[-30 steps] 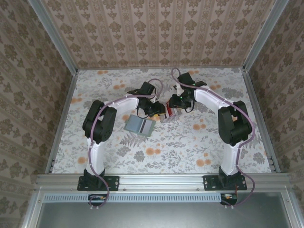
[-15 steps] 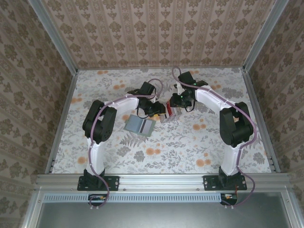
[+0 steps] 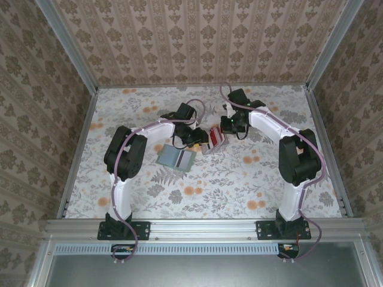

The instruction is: Put the credit cards into the card holder

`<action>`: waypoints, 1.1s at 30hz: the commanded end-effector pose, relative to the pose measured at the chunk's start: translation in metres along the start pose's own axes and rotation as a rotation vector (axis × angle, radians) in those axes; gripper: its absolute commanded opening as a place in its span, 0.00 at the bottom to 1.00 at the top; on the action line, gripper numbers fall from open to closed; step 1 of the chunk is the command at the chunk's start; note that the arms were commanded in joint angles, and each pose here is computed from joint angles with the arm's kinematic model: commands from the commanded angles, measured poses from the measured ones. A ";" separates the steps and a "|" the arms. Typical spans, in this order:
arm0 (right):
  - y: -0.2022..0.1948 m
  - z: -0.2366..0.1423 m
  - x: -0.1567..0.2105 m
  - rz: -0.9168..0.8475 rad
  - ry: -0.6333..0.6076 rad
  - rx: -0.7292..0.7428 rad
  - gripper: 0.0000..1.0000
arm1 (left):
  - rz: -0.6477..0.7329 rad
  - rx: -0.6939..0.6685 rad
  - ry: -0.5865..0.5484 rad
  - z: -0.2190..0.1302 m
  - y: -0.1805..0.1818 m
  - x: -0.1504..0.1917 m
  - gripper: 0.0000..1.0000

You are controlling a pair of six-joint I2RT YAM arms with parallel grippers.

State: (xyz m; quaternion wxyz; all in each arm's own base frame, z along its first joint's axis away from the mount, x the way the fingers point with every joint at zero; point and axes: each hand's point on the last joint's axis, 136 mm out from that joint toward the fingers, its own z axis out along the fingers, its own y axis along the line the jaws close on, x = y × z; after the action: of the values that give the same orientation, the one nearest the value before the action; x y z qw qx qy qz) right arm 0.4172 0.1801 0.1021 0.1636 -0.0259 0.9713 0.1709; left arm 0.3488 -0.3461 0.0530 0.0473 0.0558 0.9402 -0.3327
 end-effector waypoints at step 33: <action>-0.022 -0.016 -0.005 0.040 -0.018 0.029 0.34 | 0.001 0.004 0.007 0.004 -0.001 0.002 0.40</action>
State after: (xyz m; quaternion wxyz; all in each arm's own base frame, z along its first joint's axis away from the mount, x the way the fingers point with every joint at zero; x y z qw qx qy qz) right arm 0.4231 0.1745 0.1003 0.1616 -0.0149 0.9687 0.1877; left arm 0.3480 -0.3478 0.0533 0.0478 0.0578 0.9398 -0.3335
